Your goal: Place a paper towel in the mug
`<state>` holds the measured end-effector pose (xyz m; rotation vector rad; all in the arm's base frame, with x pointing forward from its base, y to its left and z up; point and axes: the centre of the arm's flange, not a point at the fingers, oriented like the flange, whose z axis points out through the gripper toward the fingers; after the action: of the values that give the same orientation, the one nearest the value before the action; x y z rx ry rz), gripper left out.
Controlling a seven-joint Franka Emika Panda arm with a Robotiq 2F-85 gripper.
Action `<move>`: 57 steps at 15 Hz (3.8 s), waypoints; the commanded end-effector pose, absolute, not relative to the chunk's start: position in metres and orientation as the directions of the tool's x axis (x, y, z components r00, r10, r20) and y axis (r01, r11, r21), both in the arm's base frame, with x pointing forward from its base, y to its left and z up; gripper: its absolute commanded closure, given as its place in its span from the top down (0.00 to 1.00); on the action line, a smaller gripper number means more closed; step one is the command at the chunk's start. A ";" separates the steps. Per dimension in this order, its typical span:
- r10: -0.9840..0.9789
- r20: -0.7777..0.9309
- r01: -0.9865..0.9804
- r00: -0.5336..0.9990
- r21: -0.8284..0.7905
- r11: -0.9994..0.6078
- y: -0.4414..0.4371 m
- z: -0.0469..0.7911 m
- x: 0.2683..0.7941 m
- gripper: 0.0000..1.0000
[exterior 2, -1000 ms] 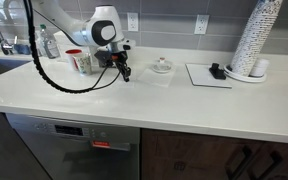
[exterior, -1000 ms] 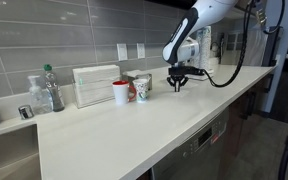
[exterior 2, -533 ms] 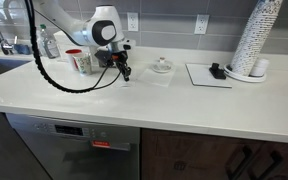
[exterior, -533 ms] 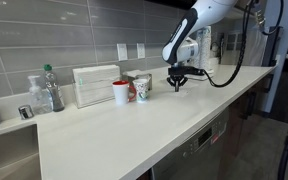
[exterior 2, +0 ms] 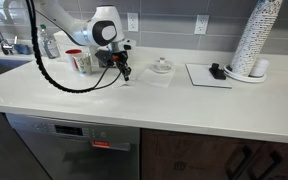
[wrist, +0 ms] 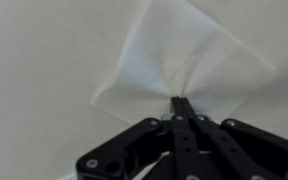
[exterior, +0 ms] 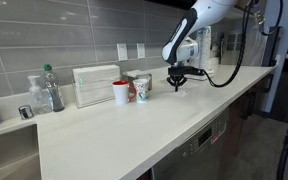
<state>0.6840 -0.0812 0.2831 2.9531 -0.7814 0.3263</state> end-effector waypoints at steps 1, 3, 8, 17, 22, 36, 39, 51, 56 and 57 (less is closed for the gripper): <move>-0.493 0.203 -0.505 0.846 0.008 -0.863 -0.079 0.299 0.679 0.00; -0.496 0.200 -0.507 0.845 0.004 -0.862 -0.076 0.314 0.673 0.00; -0.500 0.170 -0.507 0.849 0.002 -0.862 -0.071 0.347 0.661 0.00; -0.417 0.179 -0.408 0.891 -0.087 -0.909 -0.033 0.397 0.628 0.00; -0.322 0.255 -0.296 0.912 -0.136 -0.945 0.013 0.443 0.611 0.00; -0.181 0.329 -0.127 0.927 -0.181 -0.975 0.109 0.497 0.605 0.01; -0.158 0.330 -0.111 0.931 -0.158 -0.981 0.118 0.497 0.610 0.00; 0.008 0.298 0.052 0.955 -0.139 -0.989 0.202 0.463 0.644 0.00; 0.019 0.285 0.063 0.958 -0.146 -0.987 0.210 0.439 0.658 0.00; 0.021 0.278 0.065 0.960 -0.147 -0.987 0.211 0.435 0.661 0.00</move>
<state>0.6457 0.2055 0.4449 3.2596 0.0388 0.4962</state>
